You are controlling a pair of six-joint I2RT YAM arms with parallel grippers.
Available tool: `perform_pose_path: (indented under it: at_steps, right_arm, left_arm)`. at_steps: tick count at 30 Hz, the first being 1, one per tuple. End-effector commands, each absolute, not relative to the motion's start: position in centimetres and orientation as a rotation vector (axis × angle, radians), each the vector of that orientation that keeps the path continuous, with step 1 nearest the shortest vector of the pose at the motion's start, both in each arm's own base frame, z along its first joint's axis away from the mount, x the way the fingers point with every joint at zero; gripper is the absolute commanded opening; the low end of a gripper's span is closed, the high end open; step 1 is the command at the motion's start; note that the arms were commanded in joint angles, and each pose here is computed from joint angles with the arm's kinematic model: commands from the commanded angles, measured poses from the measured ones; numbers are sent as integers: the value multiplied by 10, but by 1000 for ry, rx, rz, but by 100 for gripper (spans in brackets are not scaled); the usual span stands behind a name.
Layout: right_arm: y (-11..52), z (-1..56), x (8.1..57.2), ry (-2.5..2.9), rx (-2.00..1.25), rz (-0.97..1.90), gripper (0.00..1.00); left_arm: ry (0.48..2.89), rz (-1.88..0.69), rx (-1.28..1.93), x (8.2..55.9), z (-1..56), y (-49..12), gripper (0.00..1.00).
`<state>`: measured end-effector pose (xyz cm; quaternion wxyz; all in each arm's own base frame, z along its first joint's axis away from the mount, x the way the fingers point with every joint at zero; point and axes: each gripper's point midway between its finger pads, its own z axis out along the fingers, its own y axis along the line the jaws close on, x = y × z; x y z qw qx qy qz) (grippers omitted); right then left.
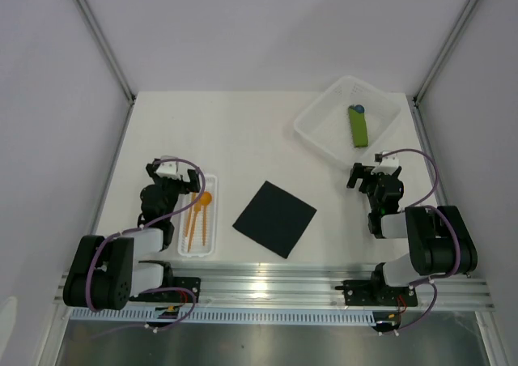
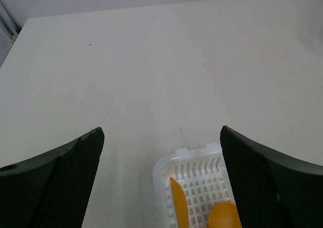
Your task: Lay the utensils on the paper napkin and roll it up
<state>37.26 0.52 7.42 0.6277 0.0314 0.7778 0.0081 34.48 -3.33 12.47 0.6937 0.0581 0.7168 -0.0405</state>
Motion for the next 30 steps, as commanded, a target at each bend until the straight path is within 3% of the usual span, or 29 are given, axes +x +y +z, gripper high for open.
perform_pose_path:
  at_steps: [1,11,12,14,16,17,20,25,27,30]
  right_arm:
    - [8,91,379,1734,58,33,99]
    - [-27,197,342,1511,379,-2,99]
    - [-30,198,337,1541,420,-9,100]
    - [-37,211,329,1527,491,-8,98]
    - [-38,224,320,1539,523,-2,95]
    - [-39,228,316,1544,543,-3,94]
    - [-33,235,309,1608,559,32,88]
    - [-18,220,292,1843,563,57,67]
    - [-3,219,288,1924,519,95,57]
    - [16,220,285,1973,446,140,52]
  left_arm:
    - [1537,-100,115,350,145,-34,100]
    - [1490,-124,179,349,162,-43,99]
    - [1599,-154,210,349,151,-49,99]
    - [1543,-211,336,344,210,-67,99]
    - [1619,-308,442,329,233,-85,97]
    - [1542,-322,502,326,287,-94,95]
    - [1779,-423,626,299,257,-110,87]
    - [2119,-386,770,261,184,-112,63]
    - [2226,-246,819,255,154,-100,58]
    - [2322,-101,926,243,128,-96,58]
